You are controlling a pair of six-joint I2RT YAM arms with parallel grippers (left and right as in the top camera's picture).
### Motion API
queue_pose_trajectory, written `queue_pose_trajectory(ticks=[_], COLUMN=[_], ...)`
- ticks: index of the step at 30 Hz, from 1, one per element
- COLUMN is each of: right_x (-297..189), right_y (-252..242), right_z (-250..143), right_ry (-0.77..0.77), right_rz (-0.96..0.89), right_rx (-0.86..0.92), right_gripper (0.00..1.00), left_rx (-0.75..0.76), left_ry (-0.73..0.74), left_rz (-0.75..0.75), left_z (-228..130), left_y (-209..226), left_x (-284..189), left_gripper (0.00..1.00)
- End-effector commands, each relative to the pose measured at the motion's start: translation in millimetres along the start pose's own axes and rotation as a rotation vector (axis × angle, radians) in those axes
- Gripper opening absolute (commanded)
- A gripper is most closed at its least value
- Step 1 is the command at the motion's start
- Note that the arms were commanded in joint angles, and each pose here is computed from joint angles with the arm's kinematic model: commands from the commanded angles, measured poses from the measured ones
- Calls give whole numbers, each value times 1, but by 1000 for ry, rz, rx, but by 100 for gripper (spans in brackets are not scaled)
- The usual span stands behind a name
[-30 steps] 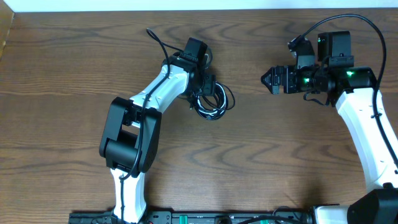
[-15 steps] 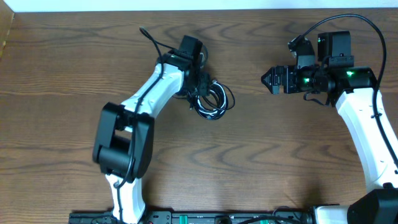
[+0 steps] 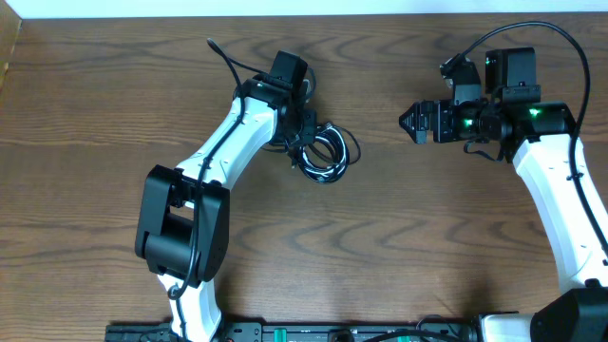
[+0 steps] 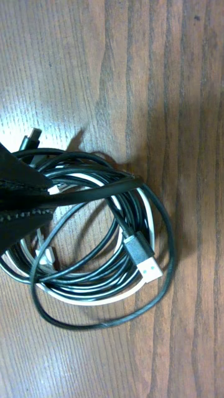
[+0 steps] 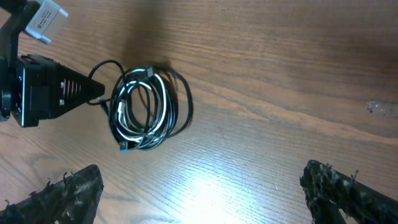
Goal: Untangle cables
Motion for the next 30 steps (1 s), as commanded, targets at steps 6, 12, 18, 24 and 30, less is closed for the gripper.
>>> queue_pose_trajectory(ticks=[6,12,18,24,30], right_x=[1,1,1,1,1], right_y=[3,3,3,3,3], right_z=[1,1,1,1,1], right_ry=[2,2,2,1,1], right_rz=[0,0,0,0,1], right_rx=[4,4,4,4,4], right_gripper=[99,99,99,99,99], left_rx=[20,47,59,64,75], left_ry=[-111,-262,-393,-502,-588], left_rz=[-46,-129,-168,-198,-221], left_z=[11,7,-3,-15,-19], left_y=[-11,-27,-35,-40,-43], left_x=[-46,-113,-168,-209,-232], left_gripper=[8,7,8,7,7])
Point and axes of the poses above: each gripper's point midway between its finger pads, its own x axis out along the fingers, its own y axis along the line the jaws close on, z = x × y, the point moved 9 cm from there along -x, back along the fingers, and after that the axes turned 5 degrees about x, right-handed, at the moved point
